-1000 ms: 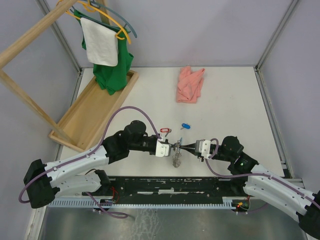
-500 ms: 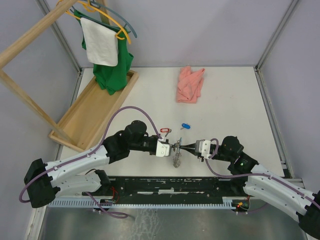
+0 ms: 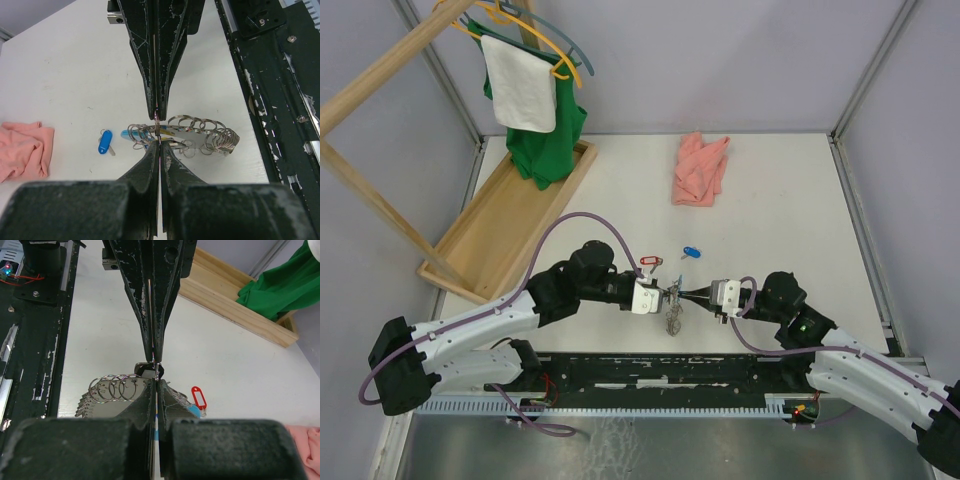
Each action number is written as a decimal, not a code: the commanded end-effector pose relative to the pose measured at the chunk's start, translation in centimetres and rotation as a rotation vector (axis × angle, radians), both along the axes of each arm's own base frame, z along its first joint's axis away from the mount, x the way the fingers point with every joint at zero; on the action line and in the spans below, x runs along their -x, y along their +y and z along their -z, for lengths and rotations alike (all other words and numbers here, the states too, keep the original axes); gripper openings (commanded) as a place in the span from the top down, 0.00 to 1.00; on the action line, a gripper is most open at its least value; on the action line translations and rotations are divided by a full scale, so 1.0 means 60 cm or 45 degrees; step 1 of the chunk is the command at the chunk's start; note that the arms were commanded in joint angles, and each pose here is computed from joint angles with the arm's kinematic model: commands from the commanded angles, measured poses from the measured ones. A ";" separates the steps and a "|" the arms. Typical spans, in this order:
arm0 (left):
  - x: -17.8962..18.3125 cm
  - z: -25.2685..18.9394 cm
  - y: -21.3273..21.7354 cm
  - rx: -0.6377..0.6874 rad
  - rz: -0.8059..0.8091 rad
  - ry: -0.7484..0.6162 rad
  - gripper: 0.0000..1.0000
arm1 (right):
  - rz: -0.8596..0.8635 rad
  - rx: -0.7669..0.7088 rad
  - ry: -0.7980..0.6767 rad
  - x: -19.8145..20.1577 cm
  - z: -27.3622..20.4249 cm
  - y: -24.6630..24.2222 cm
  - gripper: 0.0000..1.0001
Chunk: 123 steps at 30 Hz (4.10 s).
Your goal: Put the keys on the keyring
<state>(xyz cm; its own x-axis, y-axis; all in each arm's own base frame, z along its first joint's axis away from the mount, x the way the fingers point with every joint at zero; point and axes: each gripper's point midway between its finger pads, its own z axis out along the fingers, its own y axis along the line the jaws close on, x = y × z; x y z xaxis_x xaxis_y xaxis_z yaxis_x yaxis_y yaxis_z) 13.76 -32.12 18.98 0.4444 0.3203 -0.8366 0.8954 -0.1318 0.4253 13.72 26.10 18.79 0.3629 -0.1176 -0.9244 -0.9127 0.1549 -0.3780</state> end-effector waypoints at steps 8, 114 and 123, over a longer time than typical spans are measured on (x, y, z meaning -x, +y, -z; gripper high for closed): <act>-0.010 -0.048 -0.012 0.078 0.007 -0.099 0.97 | -0.010 -0.096 -0.096 0.000 -0.054 0.002 0.99; 0.020 -0.046 -0.005 0.069 0.075 0.249 0.97 | -0.169 0.208 -0.095 0.011 -0.030 0.022 0.99; 0.003 -0.074 0.008 0.243 -0.005 0.164 0.97 | -0.088 0.156 -0.054 0.004 -0.027 0.015 0.99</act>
